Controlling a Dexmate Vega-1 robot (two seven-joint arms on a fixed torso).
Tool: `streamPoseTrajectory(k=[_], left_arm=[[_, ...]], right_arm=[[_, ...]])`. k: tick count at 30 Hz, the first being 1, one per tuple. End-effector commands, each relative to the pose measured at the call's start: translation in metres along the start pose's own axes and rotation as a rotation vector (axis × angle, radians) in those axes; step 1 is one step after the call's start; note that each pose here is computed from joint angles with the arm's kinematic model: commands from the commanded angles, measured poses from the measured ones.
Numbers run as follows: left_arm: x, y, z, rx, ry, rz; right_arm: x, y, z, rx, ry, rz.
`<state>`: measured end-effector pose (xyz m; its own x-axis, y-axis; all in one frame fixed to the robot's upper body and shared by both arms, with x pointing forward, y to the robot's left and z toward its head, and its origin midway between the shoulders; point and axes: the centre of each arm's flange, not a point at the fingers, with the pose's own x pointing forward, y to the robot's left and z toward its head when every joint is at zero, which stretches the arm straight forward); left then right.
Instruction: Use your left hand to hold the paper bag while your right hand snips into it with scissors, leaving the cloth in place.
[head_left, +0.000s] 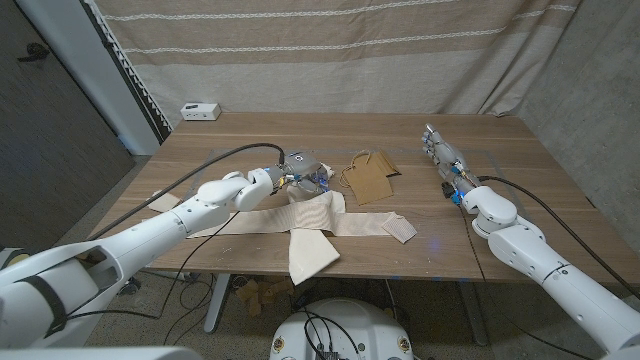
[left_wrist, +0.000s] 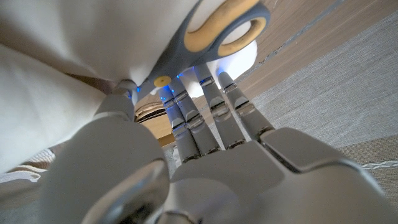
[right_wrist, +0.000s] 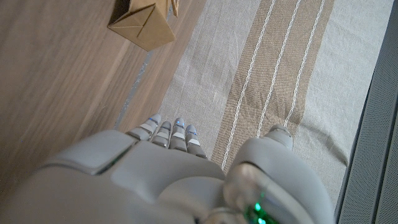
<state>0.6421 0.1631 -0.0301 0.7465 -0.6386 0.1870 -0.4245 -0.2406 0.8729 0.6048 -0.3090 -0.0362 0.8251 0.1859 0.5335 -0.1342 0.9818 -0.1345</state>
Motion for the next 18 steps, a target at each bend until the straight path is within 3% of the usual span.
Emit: streamPoseTrajectory(k=[1, 18], left_arm=[[0.0012, -0.0124, 0.0039, -0.003, -0.008, -0.051], [0.0042, -0.0165, 0.0078, -0.034, -0.007, -0.094]], right_arm=[[-0.0012, -0.001, 0.0026, -0.008, -0.001, 0.0], [-0.0034, -0.0029, 0.0008, 0.003, 0.005, -0.004]])
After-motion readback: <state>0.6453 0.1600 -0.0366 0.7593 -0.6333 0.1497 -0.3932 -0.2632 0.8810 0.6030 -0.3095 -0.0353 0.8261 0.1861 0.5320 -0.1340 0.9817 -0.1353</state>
